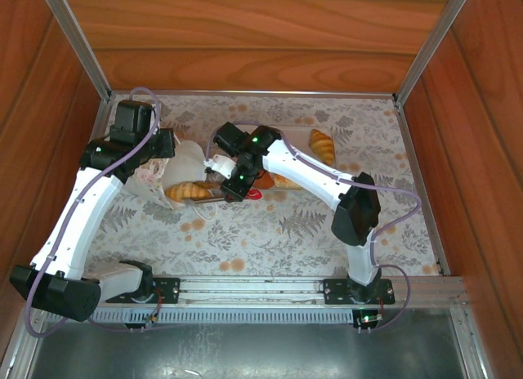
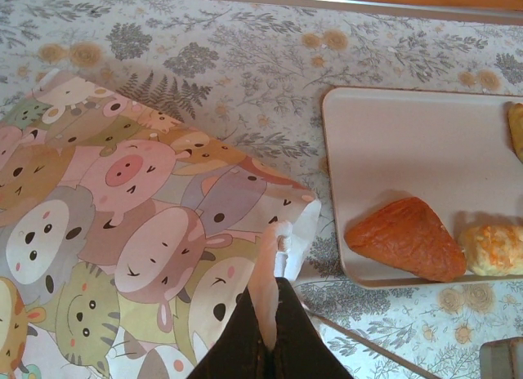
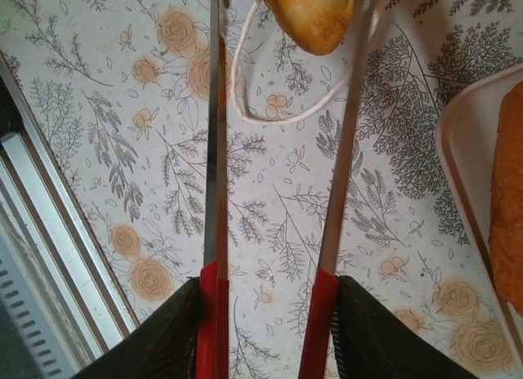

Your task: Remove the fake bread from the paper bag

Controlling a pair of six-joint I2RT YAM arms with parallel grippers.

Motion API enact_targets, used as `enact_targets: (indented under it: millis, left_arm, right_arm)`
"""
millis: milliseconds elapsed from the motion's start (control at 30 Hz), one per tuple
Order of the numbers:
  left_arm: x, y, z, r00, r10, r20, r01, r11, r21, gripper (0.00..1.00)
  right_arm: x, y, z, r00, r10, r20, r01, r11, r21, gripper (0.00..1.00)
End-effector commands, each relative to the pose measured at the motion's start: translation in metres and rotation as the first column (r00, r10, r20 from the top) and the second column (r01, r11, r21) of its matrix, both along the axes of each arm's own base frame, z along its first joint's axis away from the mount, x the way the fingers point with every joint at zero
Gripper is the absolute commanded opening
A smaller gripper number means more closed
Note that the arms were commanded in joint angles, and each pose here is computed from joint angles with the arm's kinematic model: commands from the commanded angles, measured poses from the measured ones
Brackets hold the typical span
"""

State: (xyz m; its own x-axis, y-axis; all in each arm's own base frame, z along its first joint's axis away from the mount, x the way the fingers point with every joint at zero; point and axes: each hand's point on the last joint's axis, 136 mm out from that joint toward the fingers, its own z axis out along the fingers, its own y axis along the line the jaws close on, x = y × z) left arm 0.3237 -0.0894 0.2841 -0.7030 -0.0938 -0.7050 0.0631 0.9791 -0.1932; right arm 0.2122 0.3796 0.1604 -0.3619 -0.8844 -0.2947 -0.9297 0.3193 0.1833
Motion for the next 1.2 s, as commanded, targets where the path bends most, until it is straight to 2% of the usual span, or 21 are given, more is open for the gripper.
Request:
enact_targets:
  millis: [0,300,433,733,933,1167]
  left_arm:
    - [0.001,0.003,0.012,0.999,0.016,0.038,-0.015,1.0,-0.018,0.0]
    - [0.0,0.004,0.013,0.999,0.018,0.043,-0.018,1.0,-0.013,0.0]
    - [0.0,0.004,0.013,0.999,0.019,0.044,-0.019,1.0,-0.015,0.0]
    - [0.001,0.004,0.013,0.999,0.019,0.044,-0.018,1.0,-0.013,0.0]
    - [0.003,0.005,0.011,0.999,0.024,0.042,-0.024,1.0,-0.007,0.0]
    - [0.005,0.001,0.01,0.999,0.011,0.042,-0.01,1.0,-0.021,0.0]
  right_arm:
    - [-0.003,0.004,0.023,1.0,0.001,0.019,-0.002,0.999,0.053,0.38]
    - [-0.018,-0.002,0.055,0.998,-0.055,0.008,0.053,0.983,0.175,0.34]
    - [-0.025,-0.014,0.062,0.996,-0.09,0.005,0.087,0.977,0.192,0.34]
    - [-0.045,-0.077,0.07,0.969,-0.245,0.032,0.235,0.955,0.181,0.33]
    - [-0.04,-0.144,0.081,0.885,-0.458,0.081,0.443,0.883,0.155,0.33]
    - [0.004,-0.203,0.074,0.727,-0.684,0.065,0.671,0.727,0.148,0.33]
